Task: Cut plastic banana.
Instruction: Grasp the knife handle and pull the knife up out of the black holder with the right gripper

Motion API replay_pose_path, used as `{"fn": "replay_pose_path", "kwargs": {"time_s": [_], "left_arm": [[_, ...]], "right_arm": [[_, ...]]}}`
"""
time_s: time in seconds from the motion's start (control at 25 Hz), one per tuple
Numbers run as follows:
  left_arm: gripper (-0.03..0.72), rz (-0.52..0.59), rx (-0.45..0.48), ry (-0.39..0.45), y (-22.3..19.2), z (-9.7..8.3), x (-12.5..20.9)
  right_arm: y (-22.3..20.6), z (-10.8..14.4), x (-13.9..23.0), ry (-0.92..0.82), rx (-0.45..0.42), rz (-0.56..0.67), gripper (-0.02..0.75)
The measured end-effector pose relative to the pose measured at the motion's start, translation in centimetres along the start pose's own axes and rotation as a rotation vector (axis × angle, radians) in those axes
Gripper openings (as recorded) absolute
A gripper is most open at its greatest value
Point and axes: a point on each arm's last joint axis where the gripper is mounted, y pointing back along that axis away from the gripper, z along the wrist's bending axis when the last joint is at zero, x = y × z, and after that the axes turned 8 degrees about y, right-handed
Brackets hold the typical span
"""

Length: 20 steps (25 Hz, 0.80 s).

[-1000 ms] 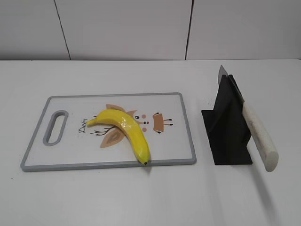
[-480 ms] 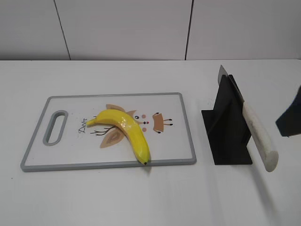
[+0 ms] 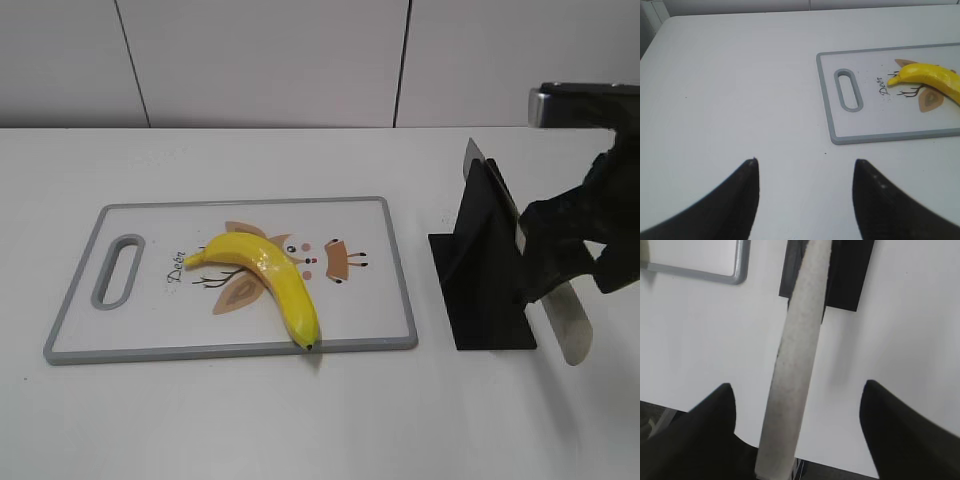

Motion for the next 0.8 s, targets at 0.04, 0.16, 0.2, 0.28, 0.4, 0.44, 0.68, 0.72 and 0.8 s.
{"fn": "replay_pose_path", "kwargs": {"time_s": [0.04,0.16,0.2,0.28,0.4,0.44,0.68,0.72,0.8], "left_arm": [[0.552,0.000,0.000,0.000,0.0,0.0,0.0],[0.552,0.000,-0.001,0.000,0.0,0.0,0.0],[0.552,0.000,-0.001,0.000,0.0,0.0,0.0],[0.552,0.000,-0.003,-0.001,0.0,0.0,0.0],[0.552,0.000,-0.003,-0.001,0.0,0.0,0.0],[0.552,0.000,-0.003,-0.001,0.0,0.0,0.0],[0.552,0.000,-0.003,-0.002,0.0,0.0,0.0],[0.552,0.000,-0.003,-0.002,0.0,0.0,0.0],[0.552,0.000,-0.004,-0.002,0.0,0.0,0.0]], "right_arm": [[-0.5,-0.1,-0.2,-0.013,0.001,0.011,0.579],[-2.2,-0.3,-0.6,-0.050,0.005,0.060,0.531],[-2.6,-0.3,-0.7,-0.058,0.005,0.072,0.519],[-3.3,-0.4,-0.8,-0.069,0.003,0.095,0.494],[-3.8,-0.3,-0.9,-0.088,-0.011,0.112,0.437],[-3.8,-0.2,-0.9,-0.098,-0.021,0.112,0.389],[-3.9,0.0,-0.9,-0.137,-0.043,0.116,0.172],[-3.9,0.0,-0.9,-0.138,-0.044,0.116,0.172],[-3.9,0.0,-0.9,-0.139,-0.044,0.116,0.172]]}}
